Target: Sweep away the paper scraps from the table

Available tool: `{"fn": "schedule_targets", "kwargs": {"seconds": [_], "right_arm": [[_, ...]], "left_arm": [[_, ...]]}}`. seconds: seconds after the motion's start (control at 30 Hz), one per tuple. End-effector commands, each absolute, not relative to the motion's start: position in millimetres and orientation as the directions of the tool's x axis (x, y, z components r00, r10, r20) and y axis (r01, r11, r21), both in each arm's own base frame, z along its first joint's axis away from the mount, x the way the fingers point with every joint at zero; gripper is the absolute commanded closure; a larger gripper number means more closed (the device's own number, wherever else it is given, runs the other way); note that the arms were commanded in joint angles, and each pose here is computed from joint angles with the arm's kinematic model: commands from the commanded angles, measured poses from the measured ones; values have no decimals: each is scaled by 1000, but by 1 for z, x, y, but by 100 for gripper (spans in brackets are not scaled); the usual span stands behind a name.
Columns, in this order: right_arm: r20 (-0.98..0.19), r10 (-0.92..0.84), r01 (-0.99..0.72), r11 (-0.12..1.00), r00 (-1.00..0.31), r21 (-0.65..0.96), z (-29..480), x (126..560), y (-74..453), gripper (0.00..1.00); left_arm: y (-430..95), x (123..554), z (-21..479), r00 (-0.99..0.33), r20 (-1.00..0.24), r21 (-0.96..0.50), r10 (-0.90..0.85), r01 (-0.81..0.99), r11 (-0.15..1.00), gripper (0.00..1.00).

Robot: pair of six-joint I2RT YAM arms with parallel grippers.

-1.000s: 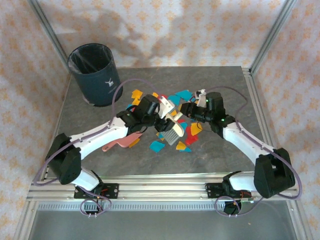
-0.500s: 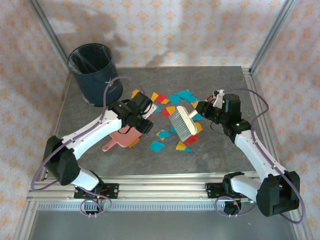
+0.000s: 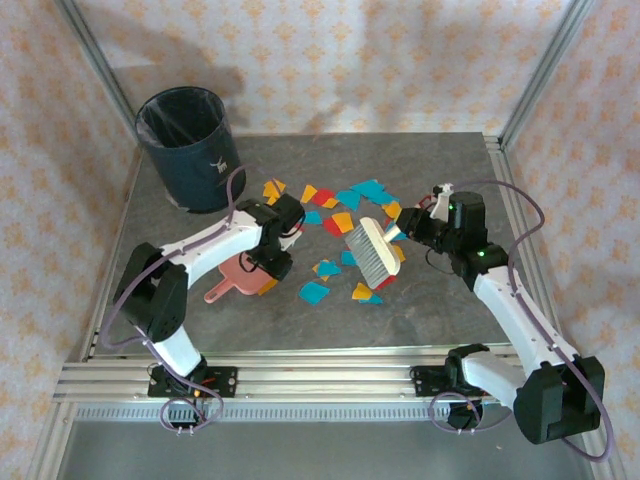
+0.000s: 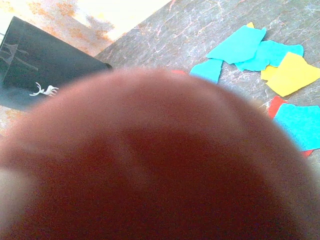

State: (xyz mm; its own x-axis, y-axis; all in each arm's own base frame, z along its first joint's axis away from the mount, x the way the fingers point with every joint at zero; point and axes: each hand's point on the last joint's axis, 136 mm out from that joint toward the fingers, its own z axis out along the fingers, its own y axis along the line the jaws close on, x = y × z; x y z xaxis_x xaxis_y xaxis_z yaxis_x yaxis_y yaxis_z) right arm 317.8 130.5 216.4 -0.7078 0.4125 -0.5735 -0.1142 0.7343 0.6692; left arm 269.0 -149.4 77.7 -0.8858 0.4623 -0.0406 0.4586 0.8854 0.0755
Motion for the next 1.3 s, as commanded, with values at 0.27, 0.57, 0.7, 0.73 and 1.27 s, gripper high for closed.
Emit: {"fn": "schedule_targets", "kwargs": {"seconds": [0.27, 0.57, 0.7, 0.73, 1.27], "right_arm": [[-605, 424, -126, 741, -674, 659, 228, 319, 126, 100], [-601, 425, -123, 740, -677, 662, 225, 320, 126, 100], [-598, 425, -120, 740, -680, 662, 224, 319, 126, 100], [-598, 424, -120, 740, -680, 662, 223, 319, 126, 100], [-589, 431, -113, 735, -684, 669, 220, 318, 126, 100]], "left_arm": [[-144, 263, 43, -874, 62, 73, 481, 485, 871, 63], [-145, 269, 30, -868, 93, 83, 487, 495, 865, 67], [-143, 269, 23, -866, 114, 95, 487, 497, 862, 71], [-143, 269, 22, -866, 116, 95, 487, 498, 862, 71], [-129, 276, 44, -867, 88, 191, 491, 498, 846, 96]]}}
